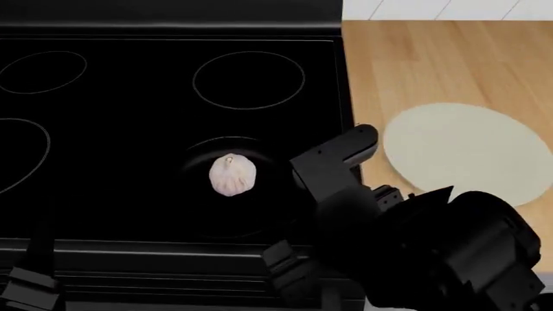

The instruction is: Pick up the pan and dump the vegetables in it onto the plate. Then return the pan to the stove.

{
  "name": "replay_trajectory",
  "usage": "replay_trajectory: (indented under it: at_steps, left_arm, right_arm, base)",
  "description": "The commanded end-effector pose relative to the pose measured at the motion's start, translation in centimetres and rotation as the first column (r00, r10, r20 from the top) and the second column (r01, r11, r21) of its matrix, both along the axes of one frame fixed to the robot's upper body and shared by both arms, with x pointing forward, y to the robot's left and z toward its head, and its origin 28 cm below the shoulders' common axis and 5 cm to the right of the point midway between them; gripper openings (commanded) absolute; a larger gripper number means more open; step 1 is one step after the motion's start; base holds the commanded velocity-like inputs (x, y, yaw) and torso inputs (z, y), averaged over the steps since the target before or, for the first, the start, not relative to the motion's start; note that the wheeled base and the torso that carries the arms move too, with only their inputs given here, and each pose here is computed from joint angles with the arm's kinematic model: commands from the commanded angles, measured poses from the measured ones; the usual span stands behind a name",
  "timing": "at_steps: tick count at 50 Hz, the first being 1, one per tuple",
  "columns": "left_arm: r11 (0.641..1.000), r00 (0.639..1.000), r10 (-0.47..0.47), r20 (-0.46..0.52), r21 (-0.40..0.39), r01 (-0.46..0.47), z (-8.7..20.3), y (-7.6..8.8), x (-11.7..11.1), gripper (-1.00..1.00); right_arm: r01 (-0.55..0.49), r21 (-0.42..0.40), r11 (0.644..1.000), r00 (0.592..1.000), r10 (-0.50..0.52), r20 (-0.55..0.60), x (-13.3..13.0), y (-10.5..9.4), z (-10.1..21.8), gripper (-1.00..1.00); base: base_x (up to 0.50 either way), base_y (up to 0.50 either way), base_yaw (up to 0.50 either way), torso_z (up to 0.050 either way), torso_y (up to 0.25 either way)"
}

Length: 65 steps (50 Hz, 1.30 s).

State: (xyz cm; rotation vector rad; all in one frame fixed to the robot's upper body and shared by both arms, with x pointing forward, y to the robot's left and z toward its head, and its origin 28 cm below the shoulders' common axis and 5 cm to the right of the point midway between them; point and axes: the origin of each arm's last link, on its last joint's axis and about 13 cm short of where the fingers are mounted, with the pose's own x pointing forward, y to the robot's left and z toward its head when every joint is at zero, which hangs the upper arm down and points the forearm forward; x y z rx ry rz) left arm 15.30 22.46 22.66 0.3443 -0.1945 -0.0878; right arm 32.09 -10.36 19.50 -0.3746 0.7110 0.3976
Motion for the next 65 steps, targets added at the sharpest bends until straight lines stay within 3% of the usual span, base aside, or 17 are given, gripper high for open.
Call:
replay_trajectory:
  at_steps: [1,15,16,28,38,48,56,65]
  left_arm:
    - [1.000,1.000,-0.003,0.013,0.007,0.003,0.2,-0.2,-0.1,1.00]
    - [1.000,0.999,-0.007,0.033,0.000,0.007,0.4,-0.3,-0.7,1.00]
    - [1.000,0.999,-0.007,0.034,0.000,0.007,0.4,-0.2,-0.7,1.00]
    - [1.000,0.999,0.000,0.032,-0.004,0.000,0.2,-0.1,-0.7,1.00]
    - [1.000,1.000,0.005,0.026,0.001,-0.005,0.0,-0.1,-0.7,1.00]
    - [1.000,1.000,0.006,0.016,0.003,-0.006,-0.5,0.0,-0.6,1.00]
    - [1.000,1.000,0.013,0.005,-0.004,-0.013,-0.9,0.2,-0.6,1.00]
    - [1.000,1.000,0.014,0.010,0.003,-0.014,-0.8,0.1,-0.8,1.00]
  right_arm:
    - [0.022,-0.017,1.000,0.997,-0.023,-0.075,0.7,-0.8,-2.7,1.00]
    - [0.031,-0.029,0.999,0.990,-0.035,-0.140,0.8,-0.5,-4.7,1.00]
    - [0.016,-0.024,1.000,0.990,-0.020,-0.142,1.0,-0.6,-4.8,-1.00]
    - [0.024,0.055,0.998,0.999,-0.023,-0.026,-0.7,-1.0,-1.5,-1.00]
    - [0.050,0.114,0.992,0.981,-0.070,0.183,-2.3,-1.9,3.3,-1.00]
    - [0.077,0.121,0.990,0.968,-0.104,0.231,-2.2,-2.2,4.7,-1.00]
    - [0.141,0.214,0.966,0.952,-0.192,0.237,-0.9,-3.6,4.1,-1.00]
    - [0.181,0.361,0.915,0.935,-0.274,0.225,0.1,-5.2,3.2,-1.00]
  base:
    - [0.00,0.00,0.00,0.000,0.000]
    - [0.00,0.00,0.00,0.000,0.000]
    - [0.01,0.00,0.01,0.000,0.000]
    - [0.01,0.00,0.01,0.000,0.000]
    - [0.00,0.00,0.00,0.000,0.000]
    - [0.00,0.00,0.00,0.000,0.000]
    - [0.00,0.00,0.00,0.000,0.002]
    - [0.00,0.00,0.00,0.000,0.001]
